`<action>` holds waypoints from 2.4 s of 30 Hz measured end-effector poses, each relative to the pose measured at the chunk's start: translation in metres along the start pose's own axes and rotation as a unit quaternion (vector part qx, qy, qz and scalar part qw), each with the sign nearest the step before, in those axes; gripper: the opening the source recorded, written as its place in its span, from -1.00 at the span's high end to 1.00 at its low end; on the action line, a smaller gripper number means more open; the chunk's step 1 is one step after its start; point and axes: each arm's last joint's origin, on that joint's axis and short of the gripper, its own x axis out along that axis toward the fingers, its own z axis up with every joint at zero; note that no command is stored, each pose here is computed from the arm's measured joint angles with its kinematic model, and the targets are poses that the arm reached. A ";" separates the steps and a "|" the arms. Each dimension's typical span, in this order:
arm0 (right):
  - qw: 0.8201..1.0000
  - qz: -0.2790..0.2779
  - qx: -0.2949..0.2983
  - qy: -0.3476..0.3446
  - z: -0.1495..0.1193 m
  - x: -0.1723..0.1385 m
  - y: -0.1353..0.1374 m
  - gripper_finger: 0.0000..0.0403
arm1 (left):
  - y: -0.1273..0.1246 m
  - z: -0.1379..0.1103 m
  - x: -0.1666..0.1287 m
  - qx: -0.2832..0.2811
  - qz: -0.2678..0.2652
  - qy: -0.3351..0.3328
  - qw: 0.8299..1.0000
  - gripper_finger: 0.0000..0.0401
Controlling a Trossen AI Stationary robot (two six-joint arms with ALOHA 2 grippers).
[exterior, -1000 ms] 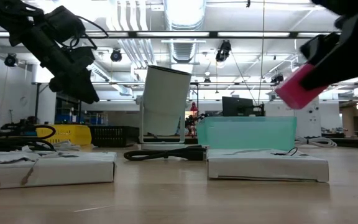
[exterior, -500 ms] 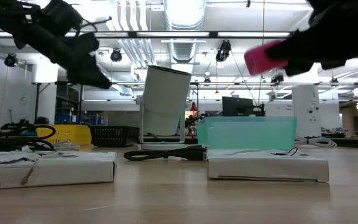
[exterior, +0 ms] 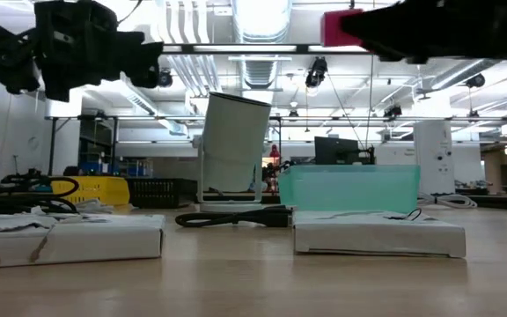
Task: Pick and place items into bin
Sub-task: Put the pink charger adapter into the yellow bin
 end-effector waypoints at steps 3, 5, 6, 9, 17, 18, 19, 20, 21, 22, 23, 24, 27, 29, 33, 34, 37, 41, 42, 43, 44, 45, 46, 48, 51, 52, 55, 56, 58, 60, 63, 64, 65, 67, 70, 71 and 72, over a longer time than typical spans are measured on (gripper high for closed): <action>1.000 0.001 0.011 0.007 -0.004 0.005 -0.008 0.30 | 0.005 0.000 0.004 0.041 0.001 -0.015 0.999 0.17; 1.000 -0.005 0.022 0.007 -0.005 0.008 -0.012 0.30 | 0.010 0.000 0.008 0.042 0.001 -0.016 0.999 0.17; 1.000 -0.008 0.021 0.011 -0.006 0.009 -0.014 0.30 | 0.012 -0.002 0.010 0.038 0.002 -0.013 0.999 0.17; 1.000 -0.012 0.018 0.019 -0.009 0.009 -0.017 0.30 | 0.017 -0.007 0.017 0.023 0.013 -0.002 1.000 0.16; 1.000 -0.012 0.020 0.015 -0.007 0.011 -0.017 0.27 | 0.020 -0.017 0.034 0.032 0.023 -0.001 0.999 -0.12; 1.000 -0.012 0.021 0.015 -0.007 0.011 -0.017 0.27 | 0.021 -0.018 0.036 0.030 0.025 0.001 0.999 -0.16; 1.000 -0.012 0.021 0.014 -0.007 0.011 -0.017 0.28 | 0.022 -0.019 0.039 0.028 0.027 0.001 0.999 -0.19; 1.000 -0.012 0.022 0.013 -0.006 0.011 -0.017 0.29 | 0.022 -0.020 0.043 0.025 0.023 0.004 0.999 -0.22; 1.000 -0.013 0.022 0.012 -0.006 0.012 -0.017 0.30 | 0.022 -0.022 0.046 0.021 0.017 0.006 1.000 -0.23; 1.000 -0.013 0.022 0.011 -0.005 0.012 -0.017 0.30 | 0.022 -0.024 0.051 0.017 0.011 0.008 1.000 -0.24; 1.000 -0.012 0.022 0.011 -0.005 0.012 -0.017 0.30 | 0.022 -0.025 0.056 0.014 0.006 0.009 1.000 -0.25; 1.000 -0.011 0.022 0.011 -0.005 0.012 -0.017 0.30 | 0.022 -0.026 0.061 0.011 0.004 0.011 1.000 -0.25; 1.000 -0.011 0.021 0.011 -0.005 0.012 -0.017 0.30 | 0.024 -0.028 0.079 0.008 0.005 0.012 1.000 -0.25; 1.000 -0.006 0.021 0.009 -0.005 0.012 -0.017 0.30 | 0.024 -0.031 0.092 0.002 0.008 0.016 1.000 -0.25; 1.000 0.000 0.022 0.006 -0.004 0.013 -0.016 0.30 | 0.027 -0.033 0.116 0.000 -0.004 0.014 1.000 -0.25; 1.000 -0.001 0.023 0.006 -0.004 0.013 -0.016 0.30 | 0.028 -0.034 0.122 0.000 -0.008 0.013 1.000 -0.25; 1.000 -0.001 0.023 0.006 -0.005 0.013 -0.016 0.30 | 0.029 -0.035 0.134 0.011 -0.015 0.011 1.000 -0.25; 1.000 -0.001 0.023 0.006 -0.005 0.013 -0.016 0.30 | 0.031 -0.034 0.140 0.035 -0.008 0.008 0.999 -0.25; 1.000 -0.001 0.023 0.006 -0.005 0.013 -0.016 0.30 | 0.031 -0.033 0.140 0.040 -0.006 0.006 0.999 -0.25; 1.000 -0.001 0.023 0.006 -0.005 0.013 -0.016 0.30 | 0.031 -0.032 0.140 0.046 -0.002 0.006 0.999 -0.25; 1.000 -0.001 0.023 0.006 -0.005 0.013 -0.016 0.30 | 0.032 -0.031 0.140 0.051 0.004 0.006 0.999 -0.25; 1.000 -0.001 0.023 0.006 -0.005 0.013 -0.016 0.30 | 0.032 -0.030 0.139 0.054 0.006 0.006 0.999 -0.25; 1.000 -0.001 0.022 0.006 -0.005 0.013 -0.016 0.30 | 0.032 -0.029 0.139 0.056 0.010 0.005 0.998 -0.25; 1.000 -0.001 0.022 0.006 -0.005 0.013 -0.016 0.30 | 0.033 -0.026 0.138 0.060 0.018 0.002 0.998 -0.25; 1.000 -0.001 0.024 0.005 -0.004 0.013 -0.016 0.30 | 0.030 -0.023 0.138 0.070 0.014 0.009 0.997 -0.25; 1.000 -0.001 0.028 0.005 -0.004 0.013 -0.016 0.30 | 0.027 -0.022 0.138 0.078 0.016 0.018 0.997 -0.25; 0.999 -0.002 0.039 0.003 -0.003 0.014 -0.017 0.30 | 0.016 -0.021 0.142 0.097 0.045 0.063 0.992 -0.24; 0.999 -0.002 0.039 0.003 -0.003 0.014 -0.017 0.30 | 0.011 -0.021 0.145 0.102 0.056 0.076 0.990 -0.23; 0.999 -0.002 0.038 0.003 -0.003 0.014 -0.017 0.30 | 0.000 -0.021 0.151 0.114 0.069 0.087 0.987 -0.21; 0.999 -0.002 0.038 0.003 -0.003 0.014 -0.017 0.30 | -0.008 -0.019 0.155 0.123 0.078 0.089 0.985 -0.18; 0.999 -0.002 0.038 0.003 -0.003 0.014 -0.017 0.30 | -0.016 -0.015 0.162 0.120 0.099 0.088 0.984 -0.14; 0.999 -0.002 0.038 0.003 -0.003 0.014 -0.017 0.30 | -0.017 -0.014 0.164 0.112 0.106 0.088 0.984 -0.13; 0.999 -0.003 0.038 0.002 -0.002 0.014 -0.017 0.30 | -0.018 -0.013 0.165 0.104 0.109 0.085 0.985 -0.12; 0.999 -0.003 0.038 0.001 -0.002 0.014 -0.017 0.30 | -0.020 -0.012 0.167 0.092 0.108 0.081 0.987 -0.10; 0.999 -0.003 0.037 0.001 -0.002 0.015 -0.017 0.30 | -0.021 -0.012 0.167 0.077 0.108 0.079 0.988 -0.10; 0.999 -0.003 0.036 0.001 -0.002 0.015 -0.017 0.30 | -0.021 -0.012 0.167 0.070 0.109 0.079 0.988 -0.10; 0.999 -0.003 0.036 0.001 -0.002 0.015 -0.017 0.30 | -0.020 -0.011 0.167 0.066 0.111 0.078 0.989 -0.10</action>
